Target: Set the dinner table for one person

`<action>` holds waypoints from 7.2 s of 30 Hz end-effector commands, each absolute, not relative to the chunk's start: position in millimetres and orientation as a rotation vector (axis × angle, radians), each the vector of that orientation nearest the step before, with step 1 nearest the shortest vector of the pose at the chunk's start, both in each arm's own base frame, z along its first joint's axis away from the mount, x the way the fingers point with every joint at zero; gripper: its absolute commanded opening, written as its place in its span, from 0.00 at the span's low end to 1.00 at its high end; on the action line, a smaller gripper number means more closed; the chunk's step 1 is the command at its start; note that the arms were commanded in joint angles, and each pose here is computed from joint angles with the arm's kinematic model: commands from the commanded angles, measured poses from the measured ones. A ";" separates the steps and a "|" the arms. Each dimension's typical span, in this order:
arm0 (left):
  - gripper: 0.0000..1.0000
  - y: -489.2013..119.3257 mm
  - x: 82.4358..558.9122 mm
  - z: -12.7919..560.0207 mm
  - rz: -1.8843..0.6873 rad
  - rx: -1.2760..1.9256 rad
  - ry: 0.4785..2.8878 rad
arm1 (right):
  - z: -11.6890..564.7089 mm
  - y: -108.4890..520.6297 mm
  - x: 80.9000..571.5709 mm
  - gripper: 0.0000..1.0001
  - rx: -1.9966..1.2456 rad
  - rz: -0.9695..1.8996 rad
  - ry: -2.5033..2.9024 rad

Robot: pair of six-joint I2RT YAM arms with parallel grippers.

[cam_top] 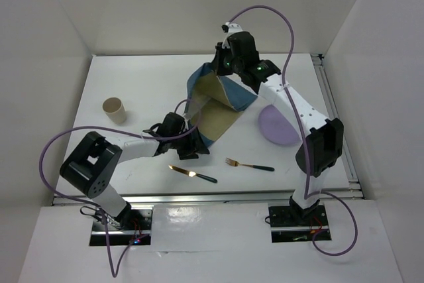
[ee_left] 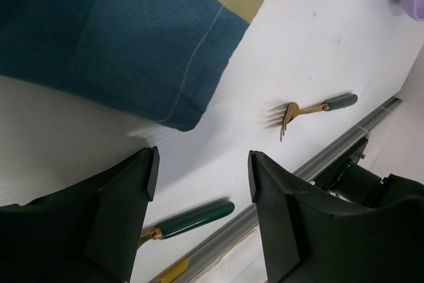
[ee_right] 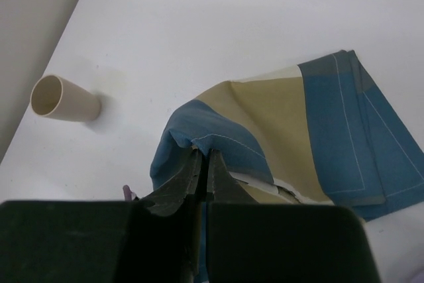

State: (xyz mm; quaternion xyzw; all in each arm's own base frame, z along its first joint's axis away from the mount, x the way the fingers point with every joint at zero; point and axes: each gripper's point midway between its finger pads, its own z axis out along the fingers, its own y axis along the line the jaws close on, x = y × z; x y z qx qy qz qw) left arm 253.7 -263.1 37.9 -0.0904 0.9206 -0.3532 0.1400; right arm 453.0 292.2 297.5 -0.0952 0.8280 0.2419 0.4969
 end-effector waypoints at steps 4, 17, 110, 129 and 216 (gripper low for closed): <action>0.73 -274.0 270.4 47.2 -0.992 -0.254 2.614 | 354.0 251.2 447.6 0.00 -0.163 0.704 1.879; 0.76 -260.2 287.1 63.0 -0.845 -0.141 2.537 | 369.8 212.5 445.5 0.00 -0.139 0.724 1.853; 0.76 -41.8 552.7 312.2 -0.241 -0.288 2.074 | 254.8 147.9 559.7 0.76 0.099 0.658 2.041; 0.54 -71.0 491.3 238.9 -0.322 -0.247 2.279 | 99.2 317.8 476.7 0.59 -0.203 0.727 2.415; 0.70 12.4 398.5 211.1 0.026 -0.637 2.379 | 179.6 200.5 391.4 0.65 0.026 0.589 2.374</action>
